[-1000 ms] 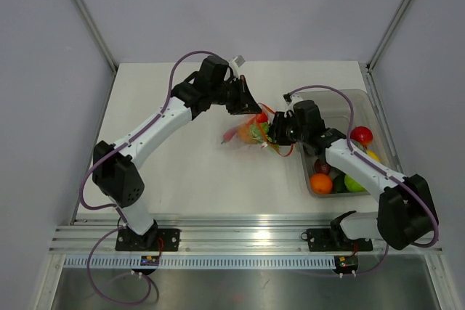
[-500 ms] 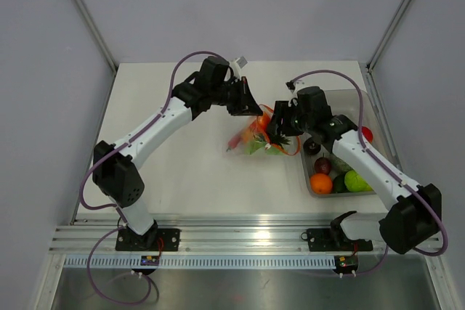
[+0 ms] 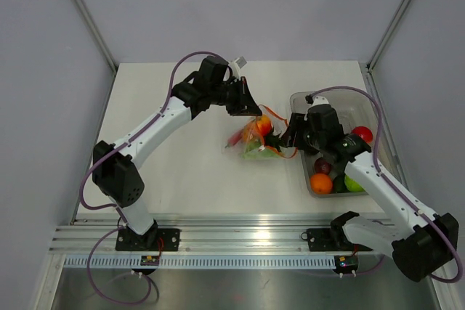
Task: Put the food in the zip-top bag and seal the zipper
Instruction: Adjust the zipper food storage bag at the center of the board.
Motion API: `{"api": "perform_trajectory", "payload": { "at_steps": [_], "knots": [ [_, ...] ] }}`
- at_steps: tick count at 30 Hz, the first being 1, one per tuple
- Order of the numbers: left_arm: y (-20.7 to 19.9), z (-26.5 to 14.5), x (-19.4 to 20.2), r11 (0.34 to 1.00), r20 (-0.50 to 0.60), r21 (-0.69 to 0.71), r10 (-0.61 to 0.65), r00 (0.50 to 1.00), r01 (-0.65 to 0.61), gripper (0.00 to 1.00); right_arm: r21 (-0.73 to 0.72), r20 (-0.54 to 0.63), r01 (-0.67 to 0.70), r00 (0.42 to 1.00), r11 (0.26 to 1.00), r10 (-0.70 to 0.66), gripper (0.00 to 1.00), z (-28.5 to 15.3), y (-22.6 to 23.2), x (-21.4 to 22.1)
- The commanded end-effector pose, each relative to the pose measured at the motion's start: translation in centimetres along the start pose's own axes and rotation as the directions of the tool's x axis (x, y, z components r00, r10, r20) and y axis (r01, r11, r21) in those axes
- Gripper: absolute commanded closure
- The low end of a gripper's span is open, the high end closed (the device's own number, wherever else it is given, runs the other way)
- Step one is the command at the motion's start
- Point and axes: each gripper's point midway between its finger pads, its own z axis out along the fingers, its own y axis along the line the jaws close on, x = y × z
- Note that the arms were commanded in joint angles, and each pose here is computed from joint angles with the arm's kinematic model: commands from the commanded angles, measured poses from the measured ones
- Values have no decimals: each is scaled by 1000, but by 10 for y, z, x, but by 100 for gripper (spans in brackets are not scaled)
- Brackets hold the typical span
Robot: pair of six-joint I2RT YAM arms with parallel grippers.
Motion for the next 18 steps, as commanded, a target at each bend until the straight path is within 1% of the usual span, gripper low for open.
{"api": "perform_trajectory", "payload": {
  "at_steps": [1, 3, 4, 6, 7, 9, 11, 13, 15, 16, 17, 18],
  "knots": [
    [-19, -10, -7, 996, 30, 71, 49, 998, -51, 100, 43, -74, -80, 994, 996, 84, 39, 18, -11, 30],
    [-19, -11, -7, 996, 33, 68, 49, 998, -51, 100, 32, -82, -101, 991, 994, 104, 44, 23, -10, 37],
    [-20, -11, -7, 996, 35, 70, 50, 998, -53, 100, 43, -96, -113, 988, 993, 117, 53, 27, -14, 44],
    [-21, -14, -7, 996, 39, 73, 53, 998, -56, 100, 59, -97, -115, 988, 992, 120, 63, 30, -17, 47],
    [-20, -13, -6, 996, 36, 70, 52, 998, -55, 100, 59, -97, -113, 988, 992, 119, 78, 31, -17, 46],
    [-20, -14, -5, 996, 35, 65, 57, 998, -59, 100, 50, -86, -106, 990, 993, 110, 89, 28, -14, 39],
    [-16, -16, -4, 997, 35, 47, 59, 998, -60, 100, 23, -44, -91, 995, 996, 91, 99, 20, -6, 20],
    [-13, -19, -5, 996, 46, 24, 81, 996, -82, 100, -14, -2, -71, 997, 997, 71, 100, 9, 6, -1],
    [-8, -22, -5, 995, 49, -12, 98, 994, -97, 100, -42, 11, -45, 999, 998, 46, 100, 2, 15, -15],
    [-5, -25, -8, 993, 65, -40, 109, 992, -107, 100, -60, 35, -31, 999, 998, 33, 100, -2, 23, -31],
    [-9, -32, -12, 992, 72, -60, 119, 990, -115, 100, -89, 28, -22, 999, 996, 25, 100, -5, 31, -35],
    [-5, -36, -18, 985, 90, -104, 146, 985, -136, 100, -103, 26, -15, 999, 995, 18, 100, -5, 36, -40]
  ]
}}
